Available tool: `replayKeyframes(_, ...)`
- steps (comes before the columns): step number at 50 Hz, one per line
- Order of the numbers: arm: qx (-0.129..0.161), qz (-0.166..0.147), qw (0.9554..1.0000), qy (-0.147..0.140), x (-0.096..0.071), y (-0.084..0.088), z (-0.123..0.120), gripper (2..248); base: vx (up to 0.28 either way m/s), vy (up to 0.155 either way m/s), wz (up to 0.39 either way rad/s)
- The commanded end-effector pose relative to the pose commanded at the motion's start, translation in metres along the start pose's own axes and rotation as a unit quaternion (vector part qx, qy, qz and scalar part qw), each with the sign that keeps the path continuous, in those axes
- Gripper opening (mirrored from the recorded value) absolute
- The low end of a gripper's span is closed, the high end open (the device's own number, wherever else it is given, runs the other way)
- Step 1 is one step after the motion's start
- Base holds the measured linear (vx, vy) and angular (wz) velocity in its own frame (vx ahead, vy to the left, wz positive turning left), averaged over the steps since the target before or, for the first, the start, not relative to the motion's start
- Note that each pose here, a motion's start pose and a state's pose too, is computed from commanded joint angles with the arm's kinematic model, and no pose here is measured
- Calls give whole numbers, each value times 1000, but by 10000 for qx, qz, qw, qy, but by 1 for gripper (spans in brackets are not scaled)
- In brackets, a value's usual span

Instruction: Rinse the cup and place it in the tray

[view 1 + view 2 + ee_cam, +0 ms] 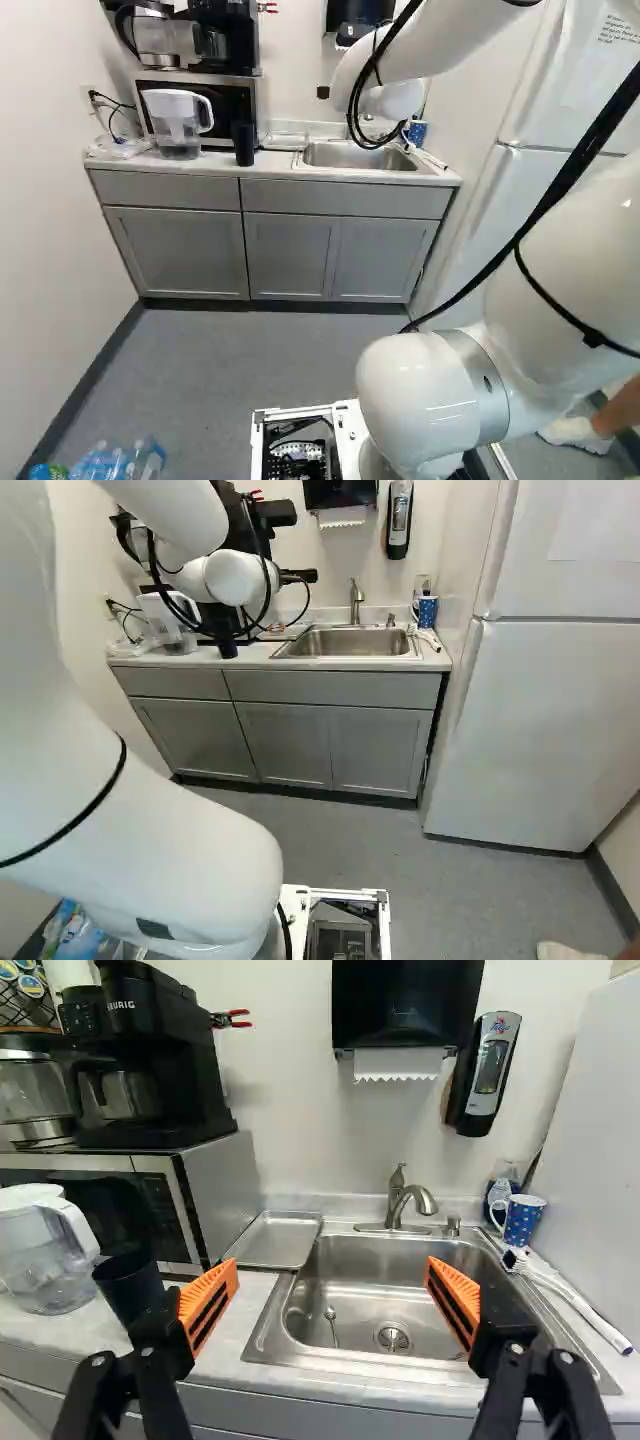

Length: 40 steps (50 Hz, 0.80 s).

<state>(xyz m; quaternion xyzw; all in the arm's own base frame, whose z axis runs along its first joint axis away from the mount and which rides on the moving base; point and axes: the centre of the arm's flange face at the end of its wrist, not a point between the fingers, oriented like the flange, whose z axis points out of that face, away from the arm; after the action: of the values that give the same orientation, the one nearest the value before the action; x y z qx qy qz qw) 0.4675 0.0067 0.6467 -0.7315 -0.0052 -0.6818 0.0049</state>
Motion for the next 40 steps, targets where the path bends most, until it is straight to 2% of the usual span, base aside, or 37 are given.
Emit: replayKeyframes(40,0,0,10000,0,0,0,0,247,0,0,0)
